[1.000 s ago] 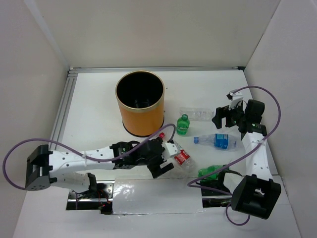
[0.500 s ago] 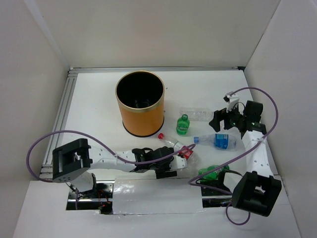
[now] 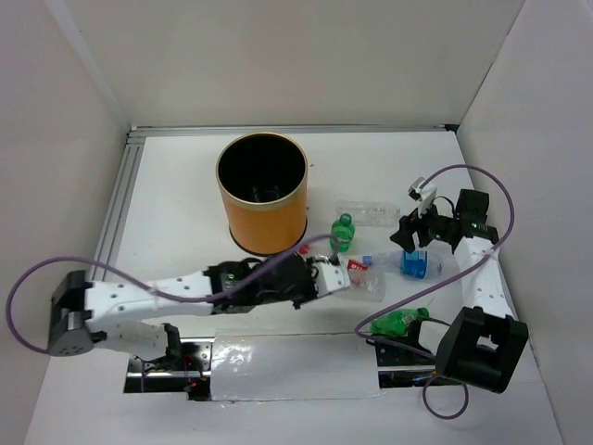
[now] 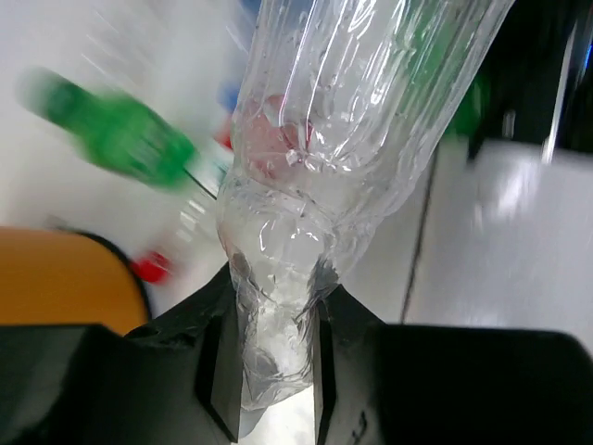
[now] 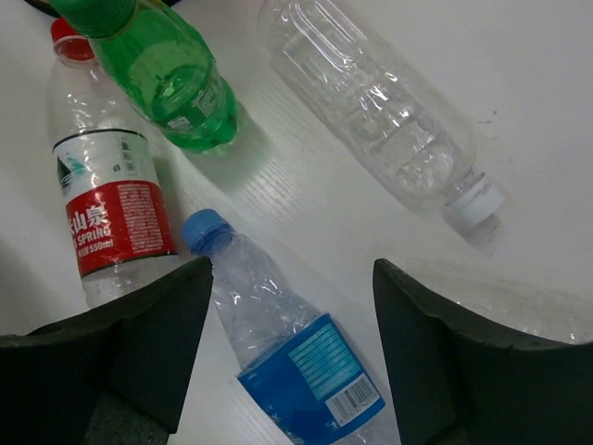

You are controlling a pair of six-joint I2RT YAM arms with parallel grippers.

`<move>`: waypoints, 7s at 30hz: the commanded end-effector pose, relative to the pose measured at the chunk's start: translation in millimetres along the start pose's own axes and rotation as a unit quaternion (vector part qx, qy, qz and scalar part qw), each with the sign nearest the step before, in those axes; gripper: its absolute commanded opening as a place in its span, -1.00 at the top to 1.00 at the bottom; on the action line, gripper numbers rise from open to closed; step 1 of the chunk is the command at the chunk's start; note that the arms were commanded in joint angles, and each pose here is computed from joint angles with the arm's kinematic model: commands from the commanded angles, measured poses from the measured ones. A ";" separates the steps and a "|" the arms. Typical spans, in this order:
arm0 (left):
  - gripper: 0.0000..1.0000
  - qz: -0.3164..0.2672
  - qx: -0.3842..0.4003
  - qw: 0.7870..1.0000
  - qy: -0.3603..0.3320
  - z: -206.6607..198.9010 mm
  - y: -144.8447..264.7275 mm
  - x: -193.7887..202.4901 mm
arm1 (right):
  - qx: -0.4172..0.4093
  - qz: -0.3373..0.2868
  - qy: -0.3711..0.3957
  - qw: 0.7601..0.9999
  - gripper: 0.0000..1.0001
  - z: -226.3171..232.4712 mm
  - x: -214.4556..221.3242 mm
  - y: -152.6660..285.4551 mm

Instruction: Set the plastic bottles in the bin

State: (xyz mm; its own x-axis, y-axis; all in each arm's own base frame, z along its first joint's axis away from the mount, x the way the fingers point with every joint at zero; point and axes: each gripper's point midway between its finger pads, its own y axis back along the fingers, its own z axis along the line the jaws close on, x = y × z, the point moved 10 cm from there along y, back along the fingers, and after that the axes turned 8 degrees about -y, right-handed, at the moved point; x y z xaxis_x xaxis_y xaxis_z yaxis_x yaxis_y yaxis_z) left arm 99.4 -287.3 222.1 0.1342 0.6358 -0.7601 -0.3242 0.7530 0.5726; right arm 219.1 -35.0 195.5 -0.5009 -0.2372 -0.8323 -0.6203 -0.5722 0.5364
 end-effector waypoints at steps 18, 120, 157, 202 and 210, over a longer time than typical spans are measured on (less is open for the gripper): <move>0.27 -0.182 -0.457 0.824 0.283 283.2 90.3 2.7 | -0.075 0.051 0.159 0.983 -1.00 1.1 22.9 0.6; -0.61 -0.054 -0.632 0.688 0.352 288.3 79.3 1.4 | -0.183 -0.036 0.098 0.977 -0.99 43.3 -58.9 -101.1; -0.64 -0.201 -0.067 0.970 0.117 -36.2 -19.0 -13.4 | -0.339 -0.186 0.211 0.898 -0.01 149.6 -334.5 -159.8; -0.71 -0.276 0.042 0.959 0.043 -31.1 -60.6 -57.9 | -0.155 -0.116 -0.052 0.980 -1.00 38.5 -61.4 48.7; -0.60 -0.235 -0.020 0.965 0.117 -29.7 -134.3 -57.6 | -0.150 -0.127 -0.035 0.980 -1.00 50.0 -63.6 58.4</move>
State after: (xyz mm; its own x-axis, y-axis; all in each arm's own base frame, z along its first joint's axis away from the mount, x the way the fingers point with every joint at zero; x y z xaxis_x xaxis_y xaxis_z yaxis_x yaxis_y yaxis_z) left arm 101.2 -410.8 176.0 0.1063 0.2334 -0.9666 -0.2353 0.9504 0.2036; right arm 197.6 -20.6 279.4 -0.4306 -0.0174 -0.9024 -0.5365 -0.7990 0.2714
